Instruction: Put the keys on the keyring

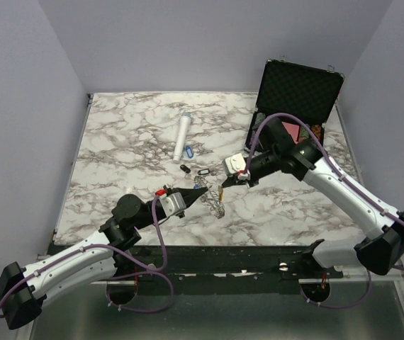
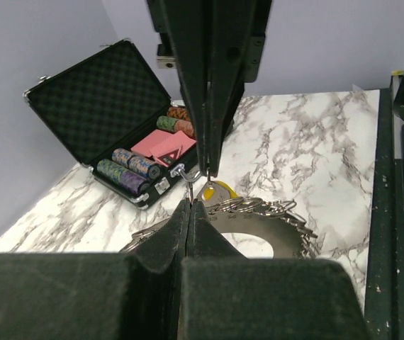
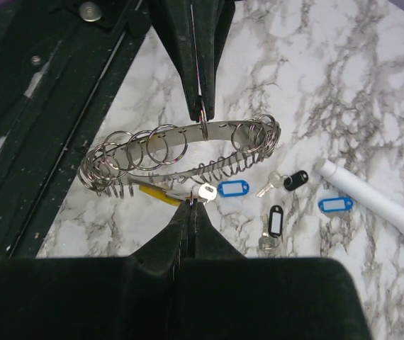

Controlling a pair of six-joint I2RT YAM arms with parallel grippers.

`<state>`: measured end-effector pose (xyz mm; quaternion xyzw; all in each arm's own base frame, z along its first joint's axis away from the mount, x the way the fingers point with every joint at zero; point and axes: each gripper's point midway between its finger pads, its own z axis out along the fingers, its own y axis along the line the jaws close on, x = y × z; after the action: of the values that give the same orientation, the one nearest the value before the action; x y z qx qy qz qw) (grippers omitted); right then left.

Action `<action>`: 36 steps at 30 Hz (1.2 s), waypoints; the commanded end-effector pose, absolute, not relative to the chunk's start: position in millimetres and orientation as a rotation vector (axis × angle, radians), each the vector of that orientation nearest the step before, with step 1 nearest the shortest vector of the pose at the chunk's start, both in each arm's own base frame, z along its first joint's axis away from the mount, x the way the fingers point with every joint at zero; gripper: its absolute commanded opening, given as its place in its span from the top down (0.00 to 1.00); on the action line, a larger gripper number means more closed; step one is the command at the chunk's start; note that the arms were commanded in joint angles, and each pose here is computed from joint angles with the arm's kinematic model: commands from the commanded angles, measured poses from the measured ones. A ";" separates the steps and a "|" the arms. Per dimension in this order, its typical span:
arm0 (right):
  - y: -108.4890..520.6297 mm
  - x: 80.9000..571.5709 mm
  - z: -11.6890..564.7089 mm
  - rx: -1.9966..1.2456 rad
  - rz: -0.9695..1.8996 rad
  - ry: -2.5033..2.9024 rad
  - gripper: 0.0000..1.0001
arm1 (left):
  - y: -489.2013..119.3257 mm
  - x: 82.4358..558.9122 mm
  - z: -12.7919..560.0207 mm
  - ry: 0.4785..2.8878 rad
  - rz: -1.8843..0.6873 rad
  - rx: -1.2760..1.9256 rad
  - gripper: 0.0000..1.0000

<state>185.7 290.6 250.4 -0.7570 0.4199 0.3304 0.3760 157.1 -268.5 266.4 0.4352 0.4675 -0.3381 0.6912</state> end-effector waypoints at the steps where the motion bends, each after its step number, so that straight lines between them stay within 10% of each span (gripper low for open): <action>1: 299.4 205.5 273.0 -1.781 0.682 1.032 0.99 | -262.3 167.0 283.9 1.013 -0.731 0.873 1.00; 36: 296.2 197.7 245.7 -1.813 0.385 0.710 1.00 | -270.0 178.8 265.7 0.946 -0.507 1.110 1.00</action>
<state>193.1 294.7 236.7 -0.7652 0.3207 0.1923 0.5240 178.6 -269.4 237.6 0.5078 0.4630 -0.2347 0.6875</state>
